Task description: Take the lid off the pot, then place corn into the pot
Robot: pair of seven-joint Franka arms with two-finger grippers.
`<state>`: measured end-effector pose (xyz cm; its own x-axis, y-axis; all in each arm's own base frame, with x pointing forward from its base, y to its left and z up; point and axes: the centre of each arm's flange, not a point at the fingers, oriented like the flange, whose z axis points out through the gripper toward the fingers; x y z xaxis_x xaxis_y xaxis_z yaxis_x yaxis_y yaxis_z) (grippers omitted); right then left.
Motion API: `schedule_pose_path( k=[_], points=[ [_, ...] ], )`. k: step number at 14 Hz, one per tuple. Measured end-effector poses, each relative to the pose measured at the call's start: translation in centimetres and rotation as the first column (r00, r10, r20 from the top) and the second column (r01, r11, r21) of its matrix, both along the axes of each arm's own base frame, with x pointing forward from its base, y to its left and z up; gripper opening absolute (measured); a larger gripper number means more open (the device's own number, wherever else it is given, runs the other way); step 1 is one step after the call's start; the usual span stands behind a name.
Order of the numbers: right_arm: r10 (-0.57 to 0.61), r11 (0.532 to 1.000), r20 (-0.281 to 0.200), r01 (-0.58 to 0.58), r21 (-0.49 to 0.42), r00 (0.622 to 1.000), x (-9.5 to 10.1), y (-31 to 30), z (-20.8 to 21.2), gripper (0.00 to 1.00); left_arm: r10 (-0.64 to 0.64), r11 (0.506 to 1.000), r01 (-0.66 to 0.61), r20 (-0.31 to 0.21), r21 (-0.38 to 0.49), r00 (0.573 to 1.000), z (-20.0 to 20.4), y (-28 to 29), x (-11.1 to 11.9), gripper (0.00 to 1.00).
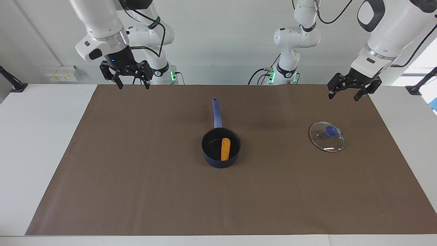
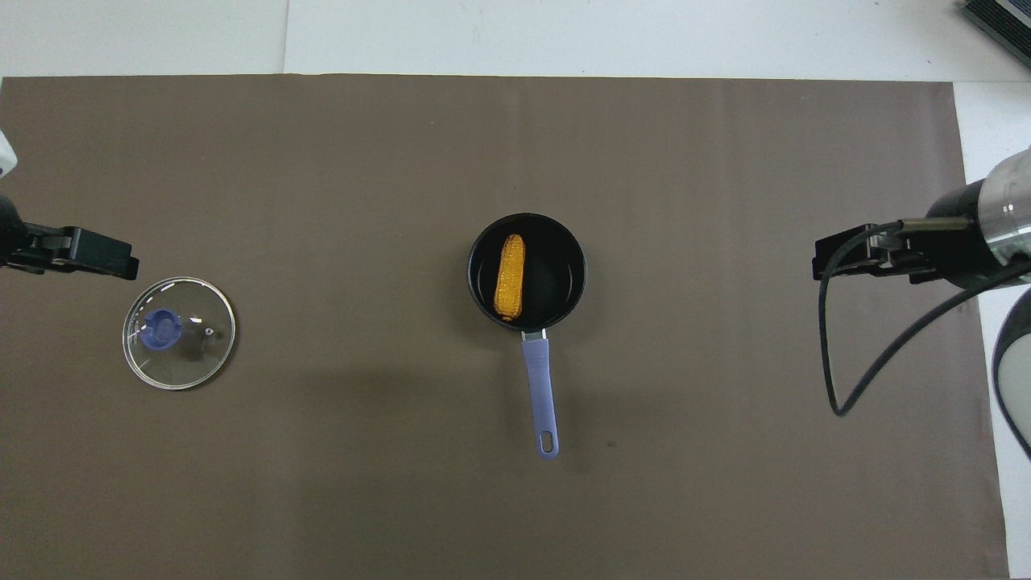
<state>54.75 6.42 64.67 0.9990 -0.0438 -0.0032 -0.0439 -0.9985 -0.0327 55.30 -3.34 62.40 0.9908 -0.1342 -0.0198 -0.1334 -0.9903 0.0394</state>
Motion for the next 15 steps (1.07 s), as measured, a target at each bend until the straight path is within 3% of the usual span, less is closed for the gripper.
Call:
schedule_pose_path(
  k=[3,9,15],
  points=[
    [-0.008,1.000,0.025,0.008,-0.013,1.000,-0.3,-1.8,1.6,1.00,0.001,1.000,-0.001,0.006,0.000,1.000,0.6,0.1,-0.1,1.00],
    [-0.022,1.000,0.012,0.022,-0.019,1.000,-3.6,-3.4,3.5,1.00,0.001,1.000,-0.001,-0.001,0.001,1.000,0.6,0.1,-0.1,1.00],
    [0.003,1.000,0.004,-0.003,-0.021,1.000,-3.8,-2.0,2.9,1.00,-0.003,1.000,0.004,-0.030,0.024,1.000,0.6,0.5,-0.6,1.00]
  ],
)
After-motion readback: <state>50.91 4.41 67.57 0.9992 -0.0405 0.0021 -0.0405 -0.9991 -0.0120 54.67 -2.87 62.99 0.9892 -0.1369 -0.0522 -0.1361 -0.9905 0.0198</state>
